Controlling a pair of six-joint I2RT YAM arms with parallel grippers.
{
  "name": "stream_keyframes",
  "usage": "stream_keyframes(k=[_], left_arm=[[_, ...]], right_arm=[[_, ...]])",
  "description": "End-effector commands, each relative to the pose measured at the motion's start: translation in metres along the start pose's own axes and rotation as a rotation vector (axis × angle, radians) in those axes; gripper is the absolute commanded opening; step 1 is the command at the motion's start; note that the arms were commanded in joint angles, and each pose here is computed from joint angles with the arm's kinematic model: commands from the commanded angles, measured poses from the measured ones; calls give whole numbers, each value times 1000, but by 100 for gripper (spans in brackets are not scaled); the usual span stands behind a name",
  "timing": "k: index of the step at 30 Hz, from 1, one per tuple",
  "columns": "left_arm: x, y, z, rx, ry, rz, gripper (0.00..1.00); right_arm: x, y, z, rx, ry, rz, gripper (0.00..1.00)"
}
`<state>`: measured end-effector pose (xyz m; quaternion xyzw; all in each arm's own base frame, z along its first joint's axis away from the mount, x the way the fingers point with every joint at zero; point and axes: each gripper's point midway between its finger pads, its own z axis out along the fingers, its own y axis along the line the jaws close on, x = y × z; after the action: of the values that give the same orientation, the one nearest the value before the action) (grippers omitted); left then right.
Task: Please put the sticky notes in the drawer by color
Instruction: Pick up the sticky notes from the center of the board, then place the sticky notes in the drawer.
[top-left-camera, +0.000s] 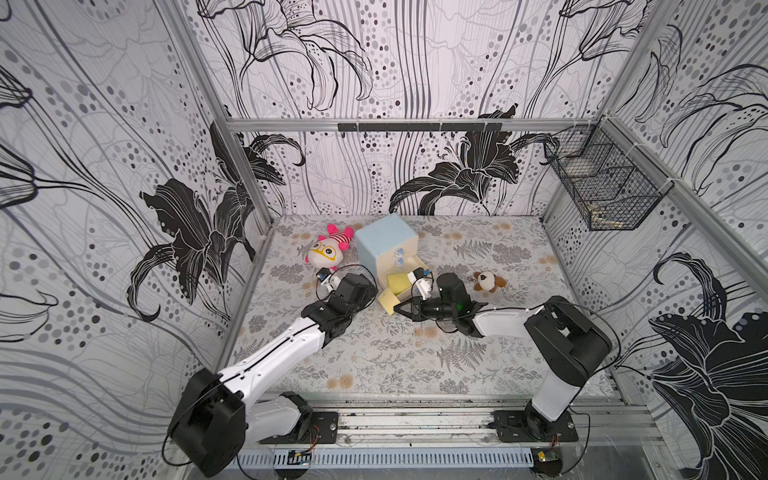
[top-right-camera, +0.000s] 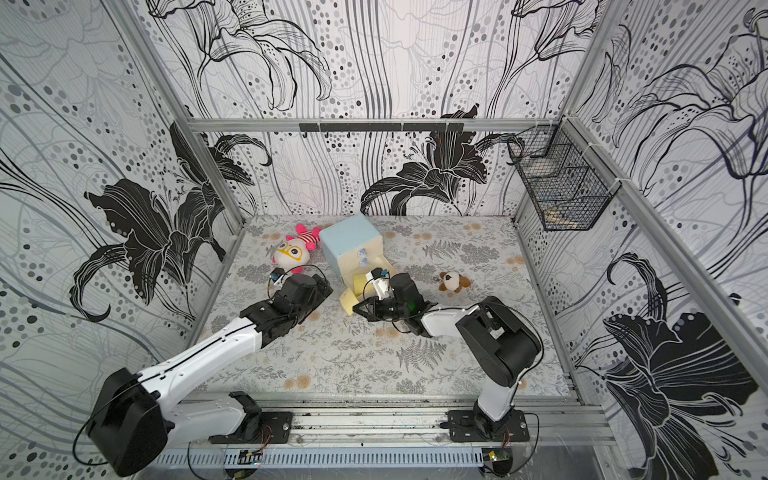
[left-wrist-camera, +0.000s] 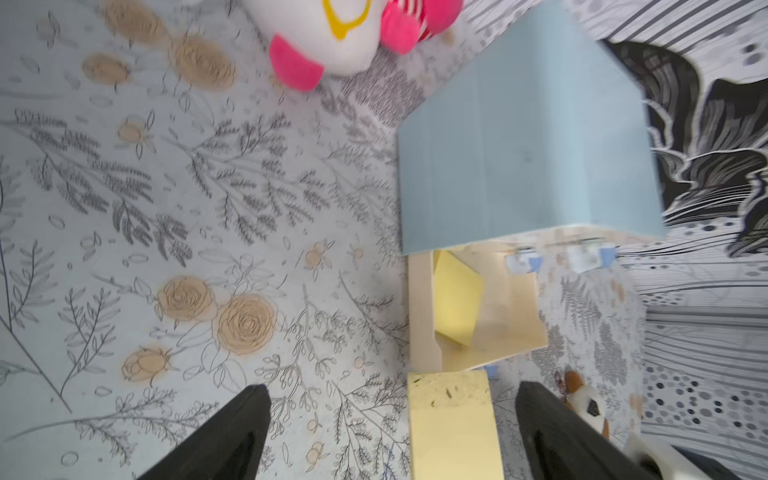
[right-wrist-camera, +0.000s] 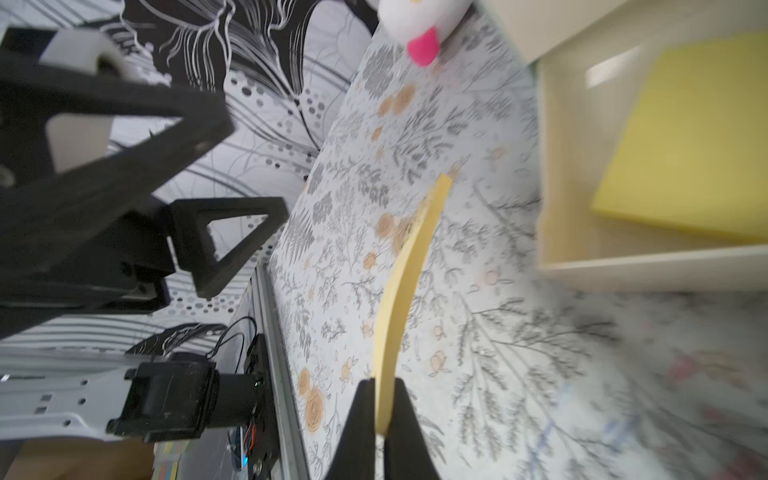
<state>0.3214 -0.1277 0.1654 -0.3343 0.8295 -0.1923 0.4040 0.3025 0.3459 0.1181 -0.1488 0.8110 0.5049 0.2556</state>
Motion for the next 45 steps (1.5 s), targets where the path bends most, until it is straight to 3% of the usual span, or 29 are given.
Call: stream_keyframes(k=[1, 5, 17, 22, 25, 30, 37, 40, 45], left_arm=[[-23, -18, -10, 136, -139, 134, 97], [-22, -33, -18, 244, -153, 243, 97], [-15, -28, -10, 227, -134, 275, 97], [-15, -26, -10, 219, -139, 278, 97], [-17, -27, -10, 219, -147, 276, 97], [-21, -28, -11, 214, -158, 240, 97], [-35, -34, -4, 183, -203, 123, 97], [-43, -53, 6, 183, -187, 84, 97], [-60, -83, 30, 158, -160, 20, 99]], right_arm=[[-13, -25, -16, 95, -6, 86, 0], [-25, -33, -13, 149, 25, 155, 0], [-62, -76, 5, 294, 3, 312, 0], [-73, -90, 15, 332, 15, 311, 2], [-78, -101, 16, 353, 11, 312, 13], [-96, -108, -4, 472, -34, 204, 45], [-115, -94, -59, 624, -161, 15, 55], [-103, -94, -77, 657, -180, -37, 63], [-68, -95, -94, 645, -172, -99, 66]])
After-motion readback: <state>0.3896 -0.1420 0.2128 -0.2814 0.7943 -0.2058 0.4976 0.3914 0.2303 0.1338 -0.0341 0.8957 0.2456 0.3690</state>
